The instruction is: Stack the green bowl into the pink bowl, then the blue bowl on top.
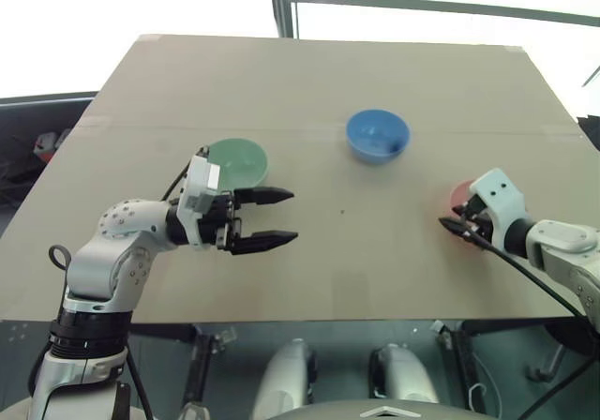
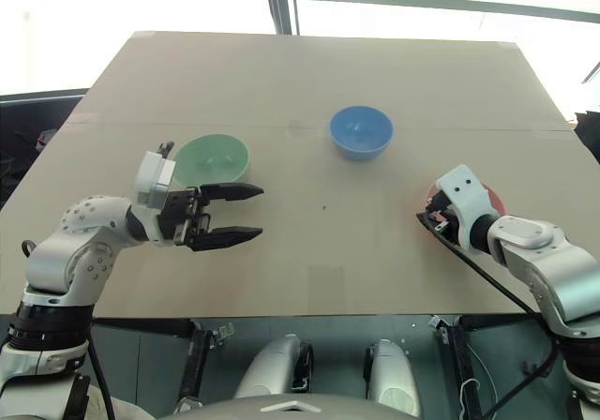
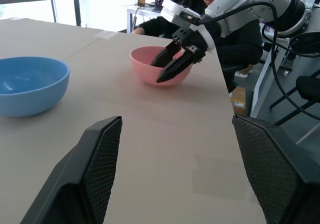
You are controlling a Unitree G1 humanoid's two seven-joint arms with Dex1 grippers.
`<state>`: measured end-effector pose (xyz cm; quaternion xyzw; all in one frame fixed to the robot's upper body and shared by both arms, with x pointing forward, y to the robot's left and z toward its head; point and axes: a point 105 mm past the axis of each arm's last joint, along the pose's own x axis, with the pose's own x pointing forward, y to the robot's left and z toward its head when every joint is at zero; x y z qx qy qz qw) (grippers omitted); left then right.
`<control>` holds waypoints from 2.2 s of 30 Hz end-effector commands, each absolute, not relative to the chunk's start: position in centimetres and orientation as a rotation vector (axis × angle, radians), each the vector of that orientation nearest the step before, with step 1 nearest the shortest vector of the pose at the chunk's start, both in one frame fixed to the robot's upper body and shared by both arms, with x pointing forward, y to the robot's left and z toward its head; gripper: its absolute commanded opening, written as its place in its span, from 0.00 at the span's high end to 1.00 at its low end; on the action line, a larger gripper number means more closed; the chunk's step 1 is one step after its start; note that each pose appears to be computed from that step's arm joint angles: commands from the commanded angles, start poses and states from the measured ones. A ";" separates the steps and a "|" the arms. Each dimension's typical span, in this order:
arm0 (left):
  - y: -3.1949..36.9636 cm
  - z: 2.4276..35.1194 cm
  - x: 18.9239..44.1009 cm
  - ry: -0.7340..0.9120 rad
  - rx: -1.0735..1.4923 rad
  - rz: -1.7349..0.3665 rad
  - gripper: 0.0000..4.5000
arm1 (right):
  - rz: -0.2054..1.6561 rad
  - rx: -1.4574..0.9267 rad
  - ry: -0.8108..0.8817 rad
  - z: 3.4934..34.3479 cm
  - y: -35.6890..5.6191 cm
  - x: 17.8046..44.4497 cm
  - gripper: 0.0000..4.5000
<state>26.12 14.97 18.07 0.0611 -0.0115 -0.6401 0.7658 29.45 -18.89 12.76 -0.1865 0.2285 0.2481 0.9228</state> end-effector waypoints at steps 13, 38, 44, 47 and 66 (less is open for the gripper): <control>17.3 17.2 26.7 -0.037 0.156 -1.225 0.17 | 0.908 -0.497 0.161 15.8 -9.0 28.2 0.98; 21.4 17.8 33.6 0.088 0.650 -0.518 0.17 | 1.052 -0.324 -0.029 19.4 -7.7 27.9 0.28; 20.1 15.3 33.2 0.295 0.845 -0.679 0.17 | 1.011 -0.304 -0.091 20.9 -8.3 28.4 0.28; 19.3 15.7 32.6 0.280 0.792 -0.743 0.17 | 1.000 -0.302 -0.117 21.5 -8.7 28.4 0.28; 20.1 18.6 31.8 0.239 0.775 -0.779 0.17 | 0.992 -0.304 -0.141 21.6 -9.6 28.4 0.28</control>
